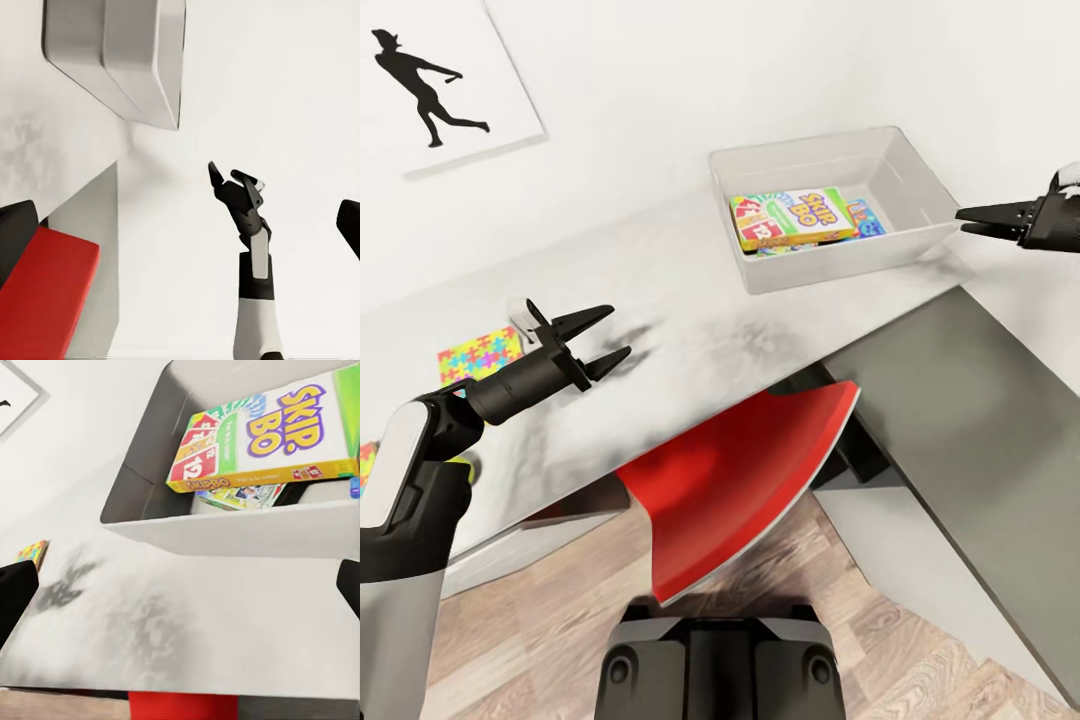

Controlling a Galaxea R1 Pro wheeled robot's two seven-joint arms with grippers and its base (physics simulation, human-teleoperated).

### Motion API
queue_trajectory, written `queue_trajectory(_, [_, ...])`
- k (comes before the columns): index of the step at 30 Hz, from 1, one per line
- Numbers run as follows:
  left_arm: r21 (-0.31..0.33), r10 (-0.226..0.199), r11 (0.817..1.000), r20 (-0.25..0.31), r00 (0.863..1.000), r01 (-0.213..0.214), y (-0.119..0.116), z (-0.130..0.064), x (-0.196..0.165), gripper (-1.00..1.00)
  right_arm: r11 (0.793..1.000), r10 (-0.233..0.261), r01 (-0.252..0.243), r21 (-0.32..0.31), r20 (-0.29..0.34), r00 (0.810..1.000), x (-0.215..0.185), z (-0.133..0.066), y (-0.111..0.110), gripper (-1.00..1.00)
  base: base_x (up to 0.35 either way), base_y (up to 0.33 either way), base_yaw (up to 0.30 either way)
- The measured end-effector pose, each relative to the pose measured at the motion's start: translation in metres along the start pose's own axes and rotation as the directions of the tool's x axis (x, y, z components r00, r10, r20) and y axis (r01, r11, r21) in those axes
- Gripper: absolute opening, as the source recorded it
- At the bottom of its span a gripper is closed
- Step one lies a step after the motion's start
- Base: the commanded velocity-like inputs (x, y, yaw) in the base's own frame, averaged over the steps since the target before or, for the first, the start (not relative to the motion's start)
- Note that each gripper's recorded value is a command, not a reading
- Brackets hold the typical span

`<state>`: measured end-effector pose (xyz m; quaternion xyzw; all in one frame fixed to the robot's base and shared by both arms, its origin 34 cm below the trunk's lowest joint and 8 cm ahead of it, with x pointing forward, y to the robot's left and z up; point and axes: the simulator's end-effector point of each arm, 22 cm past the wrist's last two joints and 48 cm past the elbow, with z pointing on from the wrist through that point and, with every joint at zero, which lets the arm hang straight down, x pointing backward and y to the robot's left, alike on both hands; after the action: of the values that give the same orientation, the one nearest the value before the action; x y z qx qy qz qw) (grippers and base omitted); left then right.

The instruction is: Put all the toys in the child's room - the three board games (two on the bed and one on the table), the two jigsaw puzzles on the table, and the tennis ball on the table - inside the toy box on the table in the child's room.

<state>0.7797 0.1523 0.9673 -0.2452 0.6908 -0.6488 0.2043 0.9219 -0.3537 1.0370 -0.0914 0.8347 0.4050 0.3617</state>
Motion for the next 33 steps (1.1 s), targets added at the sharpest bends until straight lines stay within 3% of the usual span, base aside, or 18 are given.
queue_trajectory(12, [0.001, 0.016, 1.0, -0.035, 0.999, -0.016, -0.01, 0.005, 0.012, 1.0, 1.0, 0.011, -0.011, -0.003, -0.064, 0.998, 0.027, 0.0, 0.012, 1.0, -0.004, 0.0, -0.001])
queue_trajectory(20, [-0.011, 0.027, 1.0, -0.071, 0.997, -0.028, -0.011, 0.012, 0.026, 1.0, 0.999, 0.014, -0.01, 0.041, -0.105, 0.994, 0.053, 0.0, 0.009, 1.0, 0.0, 0.0, 0.0])
queue_trajectory(33, [-0.121, 0.095, 0.987, -0.116, 0.989, -0.109, 0.014, 0.016, 0.049, 1.0, 0.993, 0.03, -0.014, 0.12, -0.128, 0.991, 0.092, -0.002, 0.003, 1.0, 0.0, 0.0, 0.0])
